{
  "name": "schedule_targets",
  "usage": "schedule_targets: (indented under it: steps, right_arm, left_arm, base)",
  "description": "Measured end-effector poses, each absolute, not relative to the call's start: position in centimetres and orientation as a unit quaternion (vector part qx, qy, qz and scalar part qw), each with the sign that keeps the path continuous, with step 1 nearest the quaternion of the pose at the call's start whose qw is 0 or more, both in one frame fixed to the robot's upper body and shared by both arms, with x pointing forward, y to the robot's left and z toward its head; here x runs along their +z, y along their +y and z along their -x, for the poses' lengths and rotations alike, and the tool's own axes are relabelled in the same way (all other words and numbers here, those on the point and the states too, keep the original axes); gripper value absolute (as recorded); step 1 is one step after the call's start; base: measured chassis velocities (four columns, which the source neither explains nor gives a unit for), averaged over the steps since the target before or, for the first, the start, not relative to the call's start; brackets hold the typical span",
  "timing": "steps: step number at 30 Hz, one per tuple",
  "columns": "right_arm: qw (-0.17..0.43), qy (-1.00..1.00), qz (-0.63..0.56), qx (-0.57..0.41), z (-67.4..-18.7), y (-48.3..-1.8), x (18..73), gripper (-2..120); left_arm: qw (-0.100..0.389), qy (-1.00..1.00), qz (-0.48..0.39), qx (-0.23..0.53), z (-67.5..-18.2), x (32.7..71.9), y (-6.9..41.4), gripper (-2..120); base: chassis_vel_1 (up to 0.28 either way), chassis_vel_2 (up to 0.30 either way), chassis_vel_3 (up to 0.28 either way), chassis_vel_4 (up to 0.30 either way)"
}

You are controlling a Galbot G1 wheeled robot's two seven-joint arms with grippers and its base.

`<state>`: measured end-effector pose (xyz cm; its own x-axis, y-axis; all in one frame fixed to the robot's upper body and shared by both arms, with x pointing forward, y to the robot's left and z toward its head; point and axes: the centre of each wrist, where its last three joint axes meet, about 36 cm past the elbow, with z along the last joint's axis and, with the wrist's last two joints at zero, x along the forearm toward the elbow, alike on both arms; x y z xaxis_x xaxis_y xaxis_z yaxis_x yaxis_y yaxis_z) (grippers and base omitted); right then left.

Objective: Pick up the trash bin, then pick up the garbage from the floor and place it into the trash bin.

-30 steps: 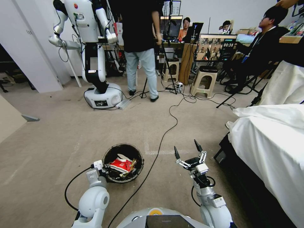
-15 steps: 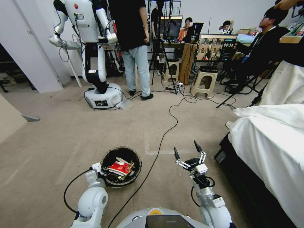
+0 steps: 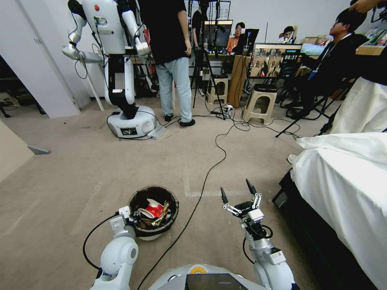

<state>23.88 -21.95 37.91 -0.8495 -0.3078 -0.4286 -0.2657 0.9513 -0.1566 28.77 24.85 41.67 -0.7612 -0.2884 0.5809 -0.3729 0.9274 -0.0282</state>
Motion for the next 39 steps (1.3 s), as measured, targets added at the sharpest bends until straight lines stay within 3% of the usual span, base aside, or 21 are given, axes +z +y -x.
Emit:
schedule_targets:
  steps: [13, 39]
  right_arm:
    - [0.23, 0.96, 0.155, -0.046, -23.9, -21.8, 37.7, 100]
    - [0.231, 0.959, 0.156, -0.046, -23.9, -21.8, 37.8, 100]
  left_arm:
    - [0.274, -0.945, -0.165, 0.073, -28.5, 42.7, 24.5, 67]
    - [0.213, -0.964, -0.15, 0.049, -27.0, 45.6, 23.0, 67]
  base:
    - [0.0, 0.0, 0.0, 0.0]
    - [0.0, 0.0, 0.0, 0.0]
